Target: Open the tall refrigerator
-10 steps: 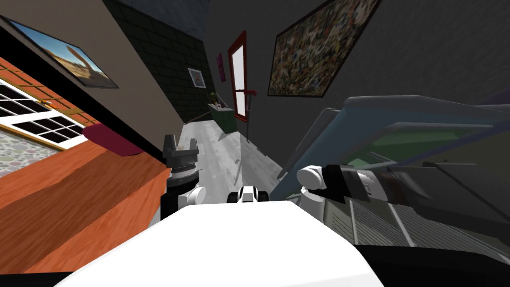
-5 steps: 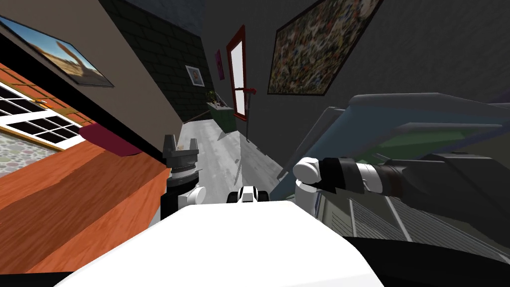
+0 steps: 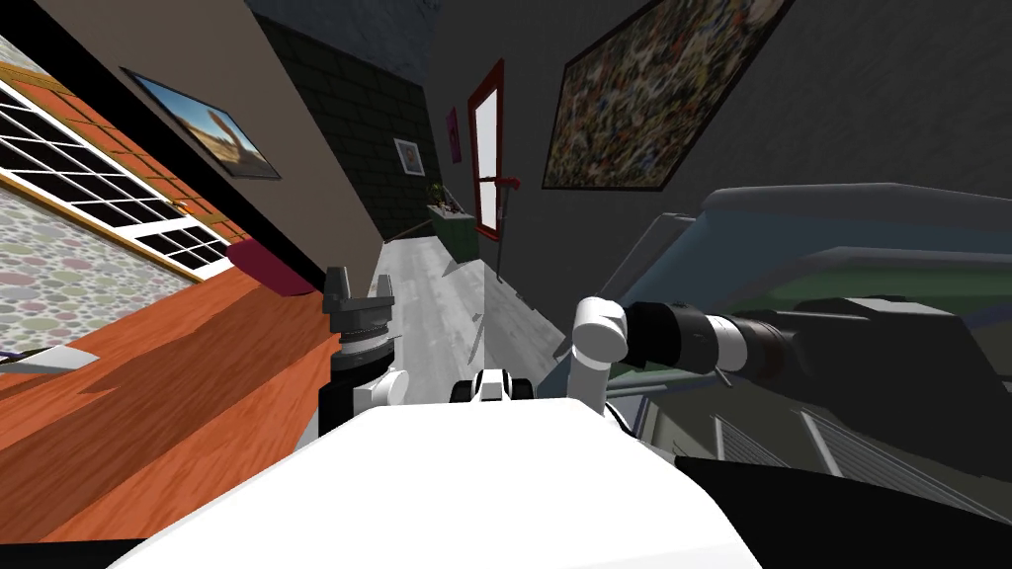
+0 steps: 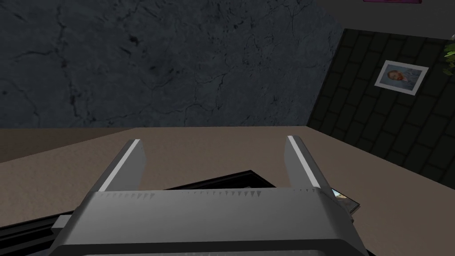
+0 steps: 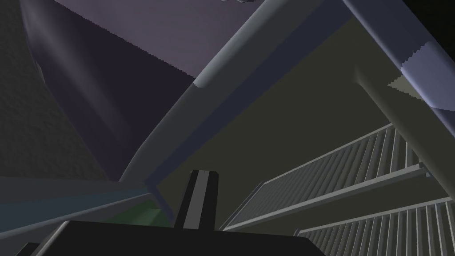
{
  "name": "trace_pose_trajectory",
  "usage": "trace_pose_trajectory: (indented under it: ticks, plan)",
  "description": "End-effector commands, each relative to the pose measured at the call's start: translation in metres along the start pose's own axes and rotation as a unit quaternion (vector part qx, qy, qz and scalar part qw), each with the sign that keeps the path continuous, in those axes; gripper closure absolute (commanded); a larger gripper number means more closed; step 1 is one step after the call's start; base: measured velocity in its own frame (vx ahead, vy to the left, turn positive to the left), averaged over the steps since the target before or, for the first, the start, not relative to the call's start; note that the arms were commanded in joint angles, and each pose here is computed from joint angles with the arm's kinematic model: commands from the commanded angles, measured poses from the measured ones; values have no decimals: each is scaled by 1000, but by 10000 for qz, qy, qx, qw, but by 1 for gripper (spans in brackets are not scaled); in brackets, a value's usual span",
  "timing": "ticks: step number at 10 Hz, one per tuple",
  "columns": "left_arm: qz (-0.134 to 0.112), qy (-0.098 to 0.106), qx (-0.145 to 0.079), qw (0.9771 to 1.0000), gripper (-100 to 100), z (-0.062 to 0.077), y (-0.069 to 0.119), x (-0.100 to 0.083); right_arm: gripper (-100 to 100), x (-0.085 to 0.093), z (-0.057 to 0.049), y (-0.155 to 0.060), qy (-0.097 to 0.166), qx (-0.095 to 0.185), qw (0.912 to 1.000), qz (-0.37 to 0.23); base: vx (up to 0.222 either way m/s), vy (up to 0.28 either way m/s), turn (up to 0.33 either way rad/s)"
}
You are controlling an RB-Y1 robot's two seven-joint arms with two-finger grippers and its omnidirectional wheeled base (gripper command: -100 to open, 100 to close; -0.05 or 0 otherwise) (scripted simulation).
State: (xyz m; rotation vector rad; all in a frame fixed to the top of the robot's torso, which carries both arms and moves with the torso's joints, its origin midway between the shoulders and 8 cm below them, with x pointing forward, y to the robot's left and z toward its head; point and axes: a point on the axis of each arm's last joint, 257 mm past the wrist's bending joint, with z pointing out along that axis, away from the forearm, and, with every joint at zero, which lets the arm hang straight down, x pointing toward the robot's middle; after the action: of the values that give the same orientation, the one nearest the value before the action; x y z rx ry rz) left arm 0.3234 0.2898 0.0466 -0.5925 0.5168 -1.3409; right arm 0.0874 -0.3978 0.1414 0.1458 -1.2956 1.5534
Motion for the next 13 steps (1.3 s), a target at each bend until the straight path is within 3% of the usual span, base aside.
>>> trace_pose_trajectory:
  ticks: [1,2,3,5,8,10,11,13]
  plan:
    - [0,0,0,10000,0,0,0,0,100,5,-7,-9,-247,8,9986,460,7,6,4]
    - [0,0,0,10000,0,0,0,0,100,7,-6,-10,-290,-37,9979,570,0,0,0]
    - [0,0,0,10000,0,0,0,0,100,-11,-16,-11,-959,-71,9897,1057,-31,-14,338]
    - [-1,1,1,10000,0,0,0,0,100,-17,-27,-18,-1439,-113,9751,1681,-43,-27,293]
    - [0,0,0,10000,0,0,0,0,100,-6,-40,-32,-1797,13,9556,2334,2,0,-16]
    - [0,0,0,10000,0,0,0,0,100,2,-39,-37,-1884,-82,9459,2640,3,2,3]
    - [0,0,0,10000,0,0,0,0,100,-10,-55,-43,-2523,-99,9186,3040,-32,-18,251]
    - [-1,1,1,10000,0,0,0,0,100,-11,-73,-54,-3002,-73,8842,3577,-38,-20,327]
